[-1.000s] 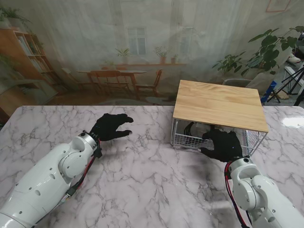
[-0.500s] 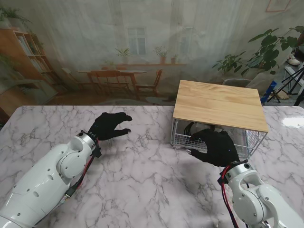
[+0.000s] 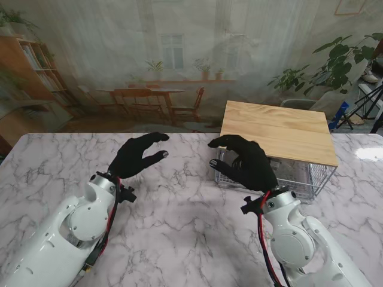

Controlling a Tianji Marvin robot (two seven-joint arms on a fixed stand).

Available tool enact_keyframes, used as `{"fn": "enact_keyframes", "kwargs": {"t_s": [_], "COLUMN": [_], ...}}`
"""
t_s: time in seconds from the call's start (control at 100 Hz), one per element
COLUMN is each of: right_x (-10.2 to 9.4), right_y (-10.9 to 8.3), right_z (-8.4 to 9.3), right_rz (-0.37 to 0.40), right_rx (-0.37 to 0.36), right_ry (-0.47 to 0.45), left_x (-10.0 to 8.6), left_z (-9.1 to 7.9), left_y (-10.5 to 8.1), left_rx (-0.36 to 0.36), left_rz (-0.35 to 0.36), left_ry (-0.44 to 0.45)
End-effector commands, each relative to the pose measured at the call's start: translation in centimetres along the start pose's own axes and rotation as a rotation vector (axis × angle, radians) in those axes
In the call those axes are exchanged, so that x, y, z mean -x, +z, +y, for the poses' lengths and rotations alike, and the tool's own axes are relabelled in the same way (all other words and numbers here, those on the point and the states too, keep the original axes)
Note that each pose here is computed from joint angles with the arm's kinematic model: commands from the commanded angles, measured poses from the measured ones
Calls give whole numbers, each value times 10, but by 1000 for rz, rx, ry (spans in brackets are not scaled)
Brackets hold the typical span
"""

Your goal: Load the small electronics into the mesh drawer

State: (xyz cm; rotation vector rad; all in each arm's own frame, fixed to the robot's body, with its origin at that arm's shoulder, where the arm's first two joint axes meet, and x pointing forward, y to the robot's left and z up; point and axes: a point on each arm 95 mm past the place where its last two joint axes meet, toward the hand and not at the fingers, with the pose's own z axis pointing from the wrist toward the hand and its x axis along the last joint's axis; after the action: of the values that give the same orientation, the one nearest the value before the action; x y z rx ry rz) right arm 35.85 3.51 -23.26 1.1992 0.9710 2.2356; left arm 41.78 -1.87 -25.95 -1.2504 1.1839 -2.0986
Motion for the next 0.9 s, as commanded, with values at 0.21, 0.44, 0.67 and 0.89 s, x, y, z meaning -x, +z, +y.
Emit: {"fn": "enact_keyframes", "kwargs": {"t_s": [0.21, 0.44, 0.67, 0.89], "right_x": [46, 64, 68, 70], "right_y": [-3, -7, -7, -4], "right_z": [-46, -55, -56, -57], "right_rz": [-149, -197, -205, -217], "right_rx": [-3, -43, -58, -61], "right_ry": [111, 111, 114, 116], "left_x": [16, 31, 38, 45], "left_z": [39, 48, 42, 42], "left_y": [-30, -39, -40, -37], "left_rx": [93, 122, 121, 144], "left_rz": [-117, -163, -149, -152], "left_ry": [-125, -121, -84, -51]}}
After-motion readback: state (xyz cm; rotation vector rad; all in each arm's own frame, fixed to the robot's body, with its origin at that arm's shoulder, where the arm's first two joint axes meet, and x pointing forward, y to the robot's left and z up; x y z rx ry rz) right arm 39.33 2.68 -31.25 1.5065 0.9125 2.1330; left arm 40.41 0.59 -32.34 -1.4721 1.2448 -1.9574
